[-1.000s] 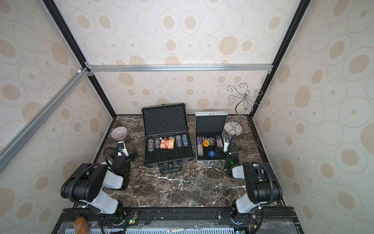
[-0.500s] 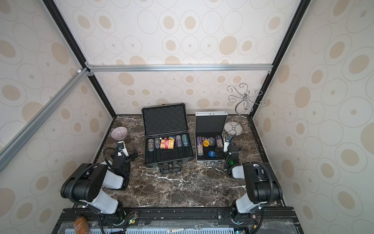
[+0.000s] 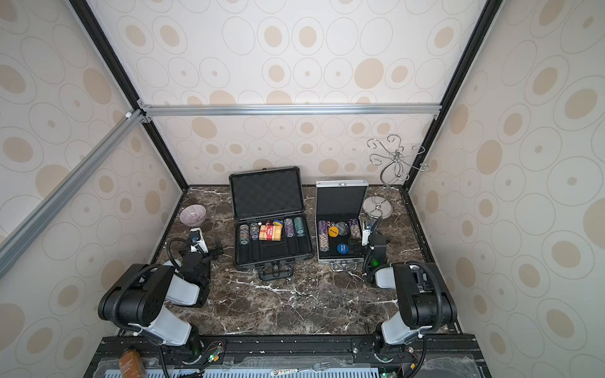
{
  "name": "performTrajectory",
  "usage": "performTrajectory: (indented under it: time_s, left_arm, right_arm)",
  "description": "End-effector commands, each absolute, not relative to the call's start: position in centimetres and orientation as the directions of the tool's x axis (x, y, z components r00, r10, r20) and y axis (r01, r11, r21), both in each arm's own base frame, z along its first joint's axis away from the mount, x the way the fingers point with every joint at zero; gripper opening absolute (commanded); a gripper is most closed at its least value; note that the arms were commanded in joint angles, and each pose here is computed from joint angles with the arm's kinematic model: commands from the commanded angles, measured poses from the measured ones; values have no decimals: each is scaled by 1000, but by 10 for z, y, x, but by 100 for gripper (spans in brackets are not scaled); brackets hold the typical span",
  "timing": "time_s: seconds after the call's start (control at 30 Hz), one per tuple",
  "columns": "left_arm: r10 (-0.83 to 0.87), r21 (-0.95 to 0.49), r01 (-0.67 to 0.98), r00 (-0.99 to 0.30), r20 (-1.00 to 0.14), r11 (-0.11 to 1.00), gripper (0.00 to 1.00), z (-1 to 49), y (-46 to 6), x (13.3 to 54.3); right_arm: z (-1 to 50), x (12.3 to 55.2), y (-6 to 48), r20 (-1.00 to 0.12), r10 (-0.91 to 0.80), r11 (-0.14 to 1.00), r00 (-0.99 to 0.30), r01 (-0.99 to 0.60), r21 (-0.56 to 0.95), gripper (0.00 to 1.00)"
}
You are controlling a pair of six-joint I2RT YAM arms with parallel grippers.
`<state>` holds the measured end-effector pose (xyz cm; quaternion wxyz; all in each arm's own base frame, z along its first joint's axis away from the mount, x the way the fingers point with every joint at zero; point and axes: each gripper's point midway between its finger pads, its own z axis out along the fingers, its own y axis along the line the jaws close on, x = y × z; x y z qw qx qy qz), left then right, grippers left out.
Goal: Open the poker set cases
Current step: Reset both arms
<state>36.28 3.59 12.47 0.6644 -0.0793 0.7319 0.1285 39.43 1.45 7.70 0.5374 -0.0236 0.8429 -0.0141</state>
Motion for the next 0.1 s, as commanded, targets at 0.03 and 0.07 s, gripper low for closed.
performTrajectory:
  time_s: [0.03,0.07]
  left_arm:
    - [50,71,-294,-77,-996,953,100,133,38,367]
    - [50,70,-293,-76,-996,953,100,134,38,367]
  right_arm:
    - [83,398,12,-912,-49,999,-407,-16,-46,100]
    - [83,398,11,-912,-50,999,-406,-16,-47,100]
